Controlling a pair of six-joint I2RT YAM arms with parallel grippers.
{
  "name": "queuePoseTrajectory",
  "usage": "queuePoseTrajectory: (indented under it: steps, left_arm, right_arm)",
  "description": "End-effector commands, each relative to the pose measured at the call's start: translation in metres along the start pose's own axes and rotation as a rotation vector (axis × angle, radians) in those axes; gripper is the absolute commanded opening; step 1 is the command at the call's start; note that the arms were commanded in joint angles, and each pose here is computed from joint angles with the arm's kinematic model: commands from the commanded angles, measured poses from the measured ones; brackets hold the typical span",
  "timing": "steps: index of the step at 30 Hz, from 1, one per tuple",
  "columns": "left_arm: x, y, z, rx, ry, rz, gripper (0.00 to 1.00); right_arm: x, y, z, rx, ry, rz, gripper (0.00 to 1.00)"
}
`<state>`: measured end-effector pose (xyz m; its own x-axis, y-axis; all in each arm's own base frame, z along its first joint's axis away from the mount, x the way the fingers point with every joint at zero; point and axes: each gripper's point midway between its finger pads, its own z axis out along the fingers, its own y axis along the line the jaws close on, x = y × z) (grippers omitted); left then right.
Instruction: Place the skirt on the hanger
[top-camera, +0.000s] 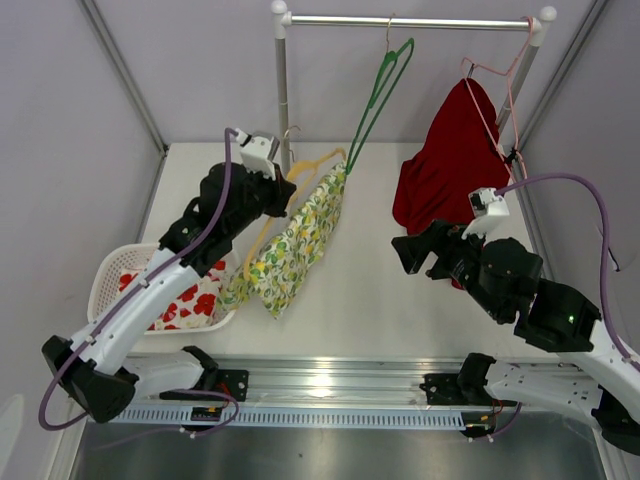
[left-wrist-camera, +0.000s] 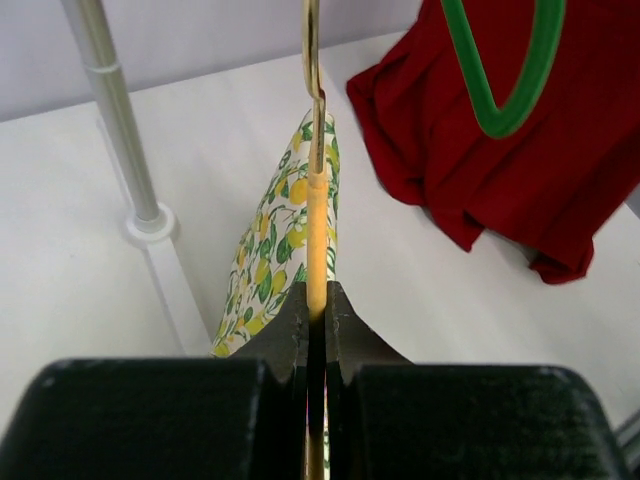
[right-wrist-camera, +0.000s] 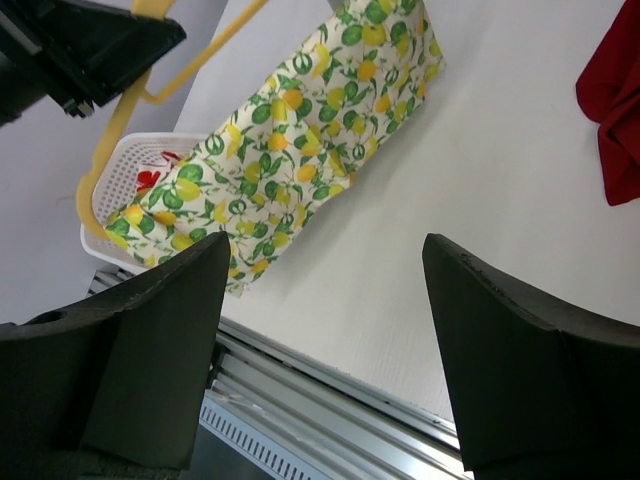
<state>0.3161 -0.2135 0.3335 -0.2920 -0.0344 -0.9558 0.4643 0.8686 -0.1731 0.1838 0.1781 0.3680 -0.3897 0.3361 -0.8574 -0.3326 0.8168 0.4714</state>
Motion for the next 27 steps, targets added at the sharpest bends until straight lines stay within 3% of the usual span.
queuePoseTrajectory:
  steps: [1,17,27]
  left_arm:
    - [-0.060,0.004,0.002,-0.061,-0.139,0.026,0.00]
    - [-0.172,0.013,0.046,-0.219,-0.315,0.082,0.00]
    - [-0.209,0.015,0.078,-0.266,-0.368,0.112,0.00]
  right_arm:
    - [-0.018,0.002,-0.008,-0.004,-0.043,0.025,0.83]
    - [-0.040,0.002,-0.021,-0.021,-0.096,0.002,0.83]
    - [-0.053,0.007,-0.024,-0.041,-0.124,-0.031,0.83]
